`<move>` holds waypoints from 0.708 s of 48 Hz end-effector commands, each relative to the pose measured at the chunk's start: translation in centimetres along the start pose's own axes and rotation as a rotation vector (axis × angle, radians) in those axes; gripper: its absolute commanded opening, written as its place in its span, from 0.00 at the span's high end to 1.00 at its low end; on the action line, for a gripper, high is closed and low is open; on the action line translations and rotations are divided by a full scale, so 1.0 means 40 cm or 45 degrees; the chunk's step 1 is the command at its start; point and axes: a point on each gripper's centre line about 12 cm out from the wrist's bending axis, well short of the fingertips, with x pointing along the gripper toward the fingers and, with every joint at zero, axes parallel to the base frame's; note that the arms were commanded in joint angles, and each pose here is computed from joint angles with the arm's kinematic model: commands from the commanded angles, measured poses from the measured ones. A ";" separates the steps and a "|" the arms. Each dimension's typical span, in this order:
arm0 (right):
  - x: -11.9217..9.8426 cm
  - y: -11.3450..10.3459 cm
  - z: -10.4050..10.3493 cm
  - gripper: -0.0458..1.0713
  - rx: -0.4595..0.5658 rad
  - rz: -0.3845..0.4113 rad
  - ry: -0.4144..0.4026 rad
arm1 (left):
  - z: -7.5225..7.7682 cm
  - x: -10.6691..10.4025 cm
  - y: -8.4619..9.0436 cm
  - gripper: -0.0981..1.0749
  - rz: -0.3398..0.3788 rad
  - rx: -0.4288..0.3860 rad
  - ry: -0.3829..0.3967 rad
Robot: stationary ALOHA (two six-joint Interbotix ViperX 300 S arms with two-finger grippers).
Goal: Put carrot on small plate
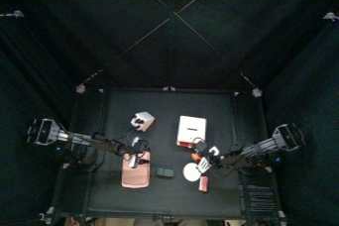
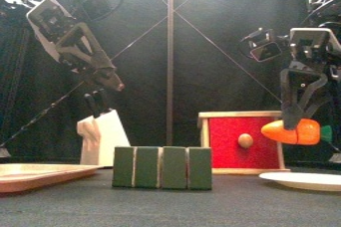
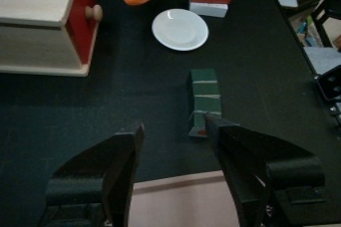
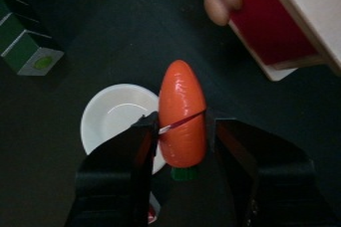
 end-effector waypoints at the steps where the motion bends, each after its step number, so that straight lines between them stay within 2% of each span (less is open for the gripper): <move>1: -0.016 0.027 0.004 0.31 -0.010 0.073 -0.014 | 0.016 -0.001 -0.002 0.17 -0.007 0.000 -0.027; 9: -0.013 0.055 -0.012 0.31 -0.034 0.155 0.002 | 0.014 -0.001 -0.002 0.17 -0.005 0.002 -0.023; 21: 0.022 0.085 -0.035 0.30 -0.072 0.234 0.040 | 0.010 -0.001 -0.001 0.17 -0.005 -0.003 -0.018; 26: 0.037 0.092 -0.043 0.29 -0.083 0.242 0.056 | 0.010 -0.001 0.000 0.17 -0.004 -0.005 -0.020; 34: 0.045 0.093 -0.047 0.22 -0.088 0.232 0.064 | 0.008 -0.001 -0.001 0.17 -0.005 -0.004 -0.018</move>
